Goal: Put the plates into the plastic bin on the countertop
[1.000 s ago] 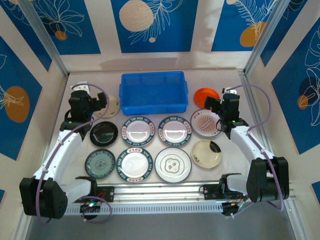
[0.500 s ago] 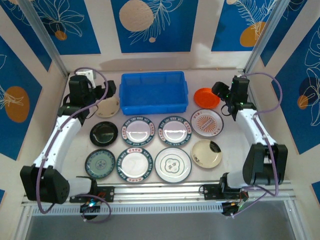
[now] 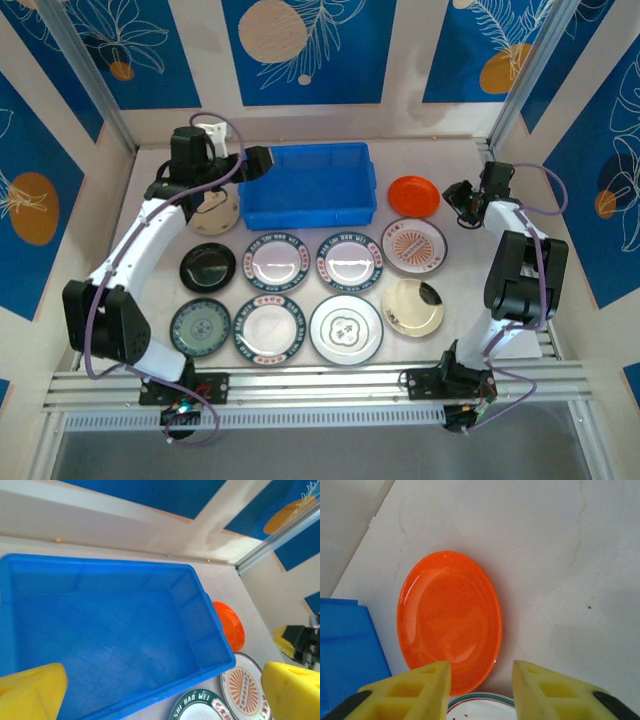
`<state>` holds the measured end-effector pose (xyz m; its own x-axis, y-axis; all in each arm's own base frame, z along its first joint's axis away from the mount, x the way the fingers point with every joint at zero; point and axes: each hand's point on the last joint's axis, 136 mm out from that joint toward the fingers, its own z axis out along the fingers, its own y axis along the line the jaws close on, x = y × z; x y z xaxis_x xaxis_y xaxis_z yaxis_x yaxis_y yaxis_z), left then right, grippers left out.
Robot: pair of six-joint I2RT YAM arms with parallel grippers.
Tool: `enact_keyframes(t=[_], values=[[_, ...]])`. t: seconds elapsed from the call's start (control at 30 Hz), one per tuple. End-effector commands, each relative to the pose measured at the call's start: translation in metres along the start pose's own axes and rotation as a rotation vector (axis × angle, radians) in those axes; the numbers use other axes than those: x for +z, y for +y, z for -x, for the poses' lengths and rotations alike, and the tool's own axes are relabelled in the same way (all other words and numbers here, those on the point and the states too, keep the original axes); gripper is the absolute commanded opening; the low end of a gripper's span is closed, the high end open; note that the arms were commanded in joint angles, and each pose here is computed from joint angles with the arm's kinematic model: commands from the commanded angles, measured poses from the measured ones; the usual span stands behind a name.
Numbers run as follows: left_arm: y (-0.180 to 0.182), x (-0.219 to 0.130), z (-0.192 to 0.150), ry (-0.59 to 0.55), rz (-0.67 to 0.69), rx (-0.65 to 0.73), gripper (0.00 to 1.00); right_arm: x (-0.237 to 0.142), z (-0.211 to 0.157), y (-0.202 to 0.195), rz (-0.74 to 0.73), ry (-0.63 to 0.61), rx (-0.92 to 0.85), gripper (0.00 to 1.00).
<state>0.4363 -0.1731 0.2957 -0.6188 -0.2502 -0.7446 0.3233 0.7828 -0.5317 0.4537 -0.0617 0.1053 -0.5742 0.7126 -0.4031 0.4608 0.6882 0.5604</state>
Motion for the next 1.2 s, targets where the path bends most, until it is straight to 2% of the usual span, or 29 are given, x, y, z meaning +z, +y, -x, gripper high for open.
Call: enact_keyframes(t=[0.0, 0.13, 0.23, 0.3, 0.83, 1.17], values=[[-0.027, 0.007, 0.014, -0.02, -0.101, -0.006, 0.98, 0.01, -0.005, 0.003, 0.031, 0.074, 0.012, 0.31], [-0.033, 0.018, 0.009, 0.002, -0.12, -0.006, 0.98, 0.021, -0.007, 0.0, 0.027, 0.111, 0.006, 0.32], [-0.037, 0.027, 0.005, 0.017, -0.138, -0.02, 0.98, 0.028, -0.007, 0.0, 0.025, 0.146, 0.0, 0.38], [-0.038, 0.032, 0.003, 0.025, -0.146, -0.025, 0.97, 0.032, -0.008, 0.0, 0.025, 0.16, -0.001, 0.38], [-0.042, 0.07, -0.012, 0.07, -0.192, -0.063, 0.96, 0.065, -0.029, -0.011, 0.018, 0.268, 0.055, 0.35], [-0.044, 0.087, -0.018, 0.089, -0.21, -0.08, 0.96, 0.078, -0.03, -0.009, 0.014, 0.317, 0.077, 0.34]])
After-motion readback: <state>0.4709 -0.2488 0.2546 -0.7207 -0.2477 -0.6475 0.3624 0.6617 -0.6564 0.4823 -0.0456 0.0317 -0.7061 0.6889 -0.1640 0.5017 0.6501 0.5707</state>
